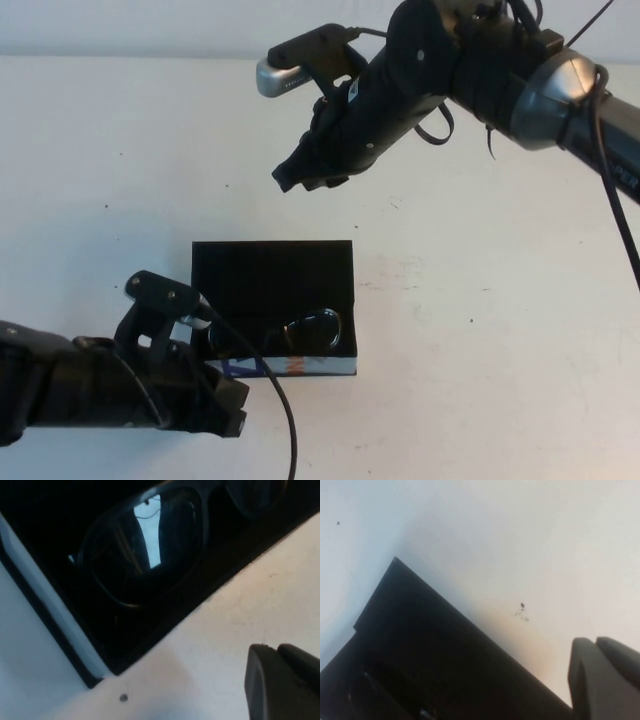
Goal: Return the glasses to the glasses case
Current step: Close the glasses case
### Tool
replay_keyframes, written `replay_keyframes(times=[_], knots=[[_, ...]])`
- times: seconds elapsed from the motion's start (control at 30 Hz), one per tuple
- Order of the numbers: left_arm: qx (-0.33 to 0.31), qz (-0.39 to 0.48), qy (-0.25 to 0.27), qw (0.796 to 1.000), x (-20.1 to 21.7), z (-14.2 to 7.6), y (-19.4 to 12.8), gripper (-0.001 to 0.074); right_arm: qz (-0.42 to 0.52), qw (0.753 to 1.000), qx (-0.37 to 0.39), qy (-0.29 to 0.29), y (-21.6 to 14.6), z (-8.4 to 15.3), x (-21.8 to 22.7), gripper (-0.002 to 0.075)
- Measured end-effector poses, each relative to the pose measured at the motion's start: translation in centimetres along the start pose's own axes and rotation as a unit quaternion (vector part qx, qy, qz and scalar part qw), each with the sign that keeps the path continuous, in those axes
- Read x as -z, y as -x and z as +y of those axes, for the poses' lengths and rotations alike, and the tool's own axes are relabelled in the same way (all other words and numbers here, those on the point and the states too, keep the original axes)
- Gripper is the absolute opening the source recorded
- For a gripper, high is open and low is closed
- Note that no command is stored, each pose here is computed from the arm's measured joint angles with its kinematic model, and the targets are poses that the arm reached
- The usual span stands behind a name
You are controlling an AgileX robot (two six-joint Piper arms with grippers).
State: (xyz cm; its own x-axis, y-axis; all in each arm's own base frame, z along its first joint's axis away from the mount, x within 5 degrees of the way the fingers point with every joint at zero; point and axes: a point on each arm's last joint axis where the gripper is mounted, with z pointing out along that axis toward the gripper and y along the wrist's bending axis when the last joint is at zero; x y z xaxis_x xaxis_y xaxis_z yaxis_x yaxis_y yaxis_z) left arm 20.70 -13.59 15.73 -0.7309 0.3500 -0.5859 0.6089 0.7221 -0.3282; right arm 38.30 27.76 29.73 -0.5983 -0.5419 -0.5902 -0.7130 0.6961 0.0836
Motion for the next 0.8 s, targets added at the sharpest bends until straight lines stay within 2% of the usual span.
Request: replay_keyframes(times=[0.4,0.8], knots=[[0.006,-0.004,0.017,1.0,-2.0,1.2,-0.4,-0.0001,0.013,0.999,-0.025,0.015,-0.2,-1.3,-4.2,-0.0011],[-0.009,-0.001,0.019,1.0,-2.2,1.4,-0.5,-0.0001,0.06,0.997,-0.026,0.037,-0.2,-2.1,-9.1,-0.0011]])
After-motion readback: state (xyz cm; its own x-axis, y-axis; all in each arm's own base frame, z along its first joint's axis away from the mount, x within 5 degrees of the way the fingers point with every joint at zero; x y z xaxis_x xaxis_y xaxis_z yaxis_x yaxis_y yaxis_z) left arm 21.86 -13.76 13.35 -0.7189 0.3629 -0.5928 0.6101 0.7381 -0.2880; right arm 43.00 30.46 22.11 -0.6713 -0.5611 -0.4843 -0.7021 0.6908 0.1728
